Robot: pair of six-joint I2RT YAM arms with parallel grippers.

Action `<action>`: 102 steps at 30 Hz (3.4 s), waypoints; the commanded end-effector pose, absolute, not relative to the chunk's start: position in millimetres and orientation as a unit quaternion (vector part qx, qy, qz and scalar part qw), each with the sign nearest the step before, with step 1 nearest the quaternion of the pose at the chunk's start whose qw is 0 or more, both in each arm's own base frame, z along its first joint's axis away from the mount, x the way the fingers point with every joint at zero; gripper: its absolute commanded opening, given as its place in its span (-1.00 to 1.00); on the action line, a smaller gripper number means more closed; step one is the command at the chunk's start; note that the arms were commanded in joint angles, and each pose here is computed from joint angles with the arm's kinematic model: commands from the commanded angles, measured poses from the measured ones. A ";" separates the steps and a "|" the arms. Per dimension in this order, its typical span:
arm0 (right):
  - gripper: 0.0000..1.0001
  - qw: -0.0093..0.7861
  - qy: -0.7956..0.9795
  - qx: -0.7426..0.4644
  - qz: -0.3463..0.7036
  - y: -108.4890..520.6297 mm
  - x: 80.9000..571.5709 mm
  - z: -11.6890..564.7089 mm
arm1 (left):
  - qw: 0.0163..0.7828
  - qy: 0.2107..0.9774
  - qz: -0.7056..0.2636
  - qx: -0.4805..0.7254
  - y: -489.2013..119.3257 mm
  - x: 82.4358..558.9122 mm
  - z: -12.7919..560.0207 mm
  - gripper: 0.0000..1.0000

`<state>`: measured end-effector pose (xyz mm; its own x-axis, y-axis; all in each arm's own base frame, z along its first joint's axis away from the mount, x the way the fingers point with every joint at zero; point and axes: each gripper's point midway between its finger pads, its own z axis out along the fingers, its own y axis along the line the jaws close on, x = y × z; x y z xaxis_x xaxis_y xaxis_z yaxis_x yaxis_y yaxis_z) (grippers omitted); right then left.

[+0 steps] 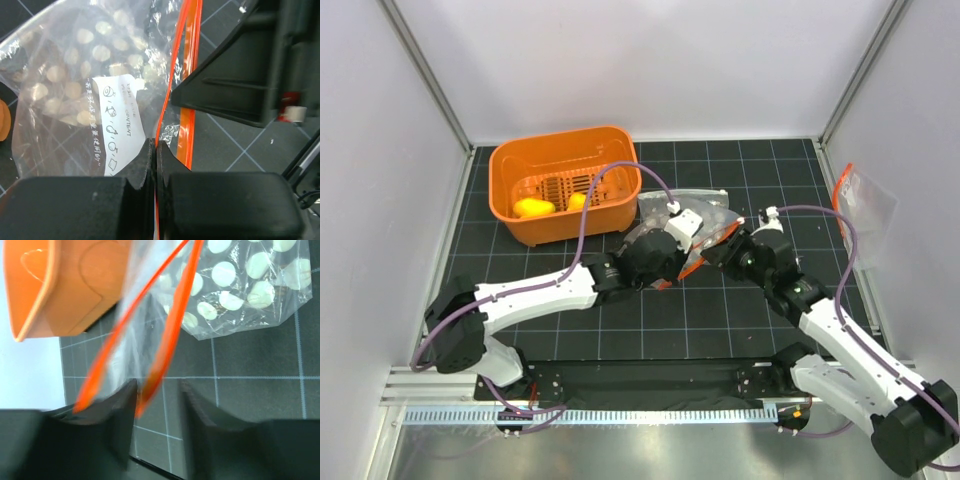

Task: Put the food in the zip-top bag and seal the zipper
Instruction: Open the zipper of the food storage bag, then adjust the bin at the center of the board.

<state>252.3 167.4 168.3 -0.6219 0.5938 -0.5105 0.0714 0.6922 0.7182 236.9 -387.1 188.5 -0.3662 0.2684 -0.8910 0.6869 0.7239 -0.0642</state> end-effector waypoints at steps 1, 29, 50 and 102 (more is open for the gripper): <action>-0.24 0.404 0.822 0.197 0.351 174.0 264.9 185.7 | 0.508 0.775 -0.261 0.271 -383.9 234.7 235.0 -0.99; -0.98 0.388 0.868 0.119 0.286 191.6 250.7 231.3 | 0.514 0.801 -0.148 0.270 -373.2 261.3 252.8 -0.07; -0.98 0.340 0.908 0.137 0.203 157.5 222.4 155.7 | 0.556 0.809 0.107 0.159 -230.0 263.6 319.0 -1.00; 0.57 0.423 0.873 0.010 0.241 318.8 484.9 251.0 | 0.432 0.899 0.070 -0.029 -70.0 181.0 304.6 -1.00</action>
<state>479.9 324.2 239.7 -0.6672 0.2038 -0.7165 -0.2054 0.8742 0.4400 198.5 -114.9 324.5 -0.5601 -0.1268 -0.8187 -0.0461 0.9915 -0.1220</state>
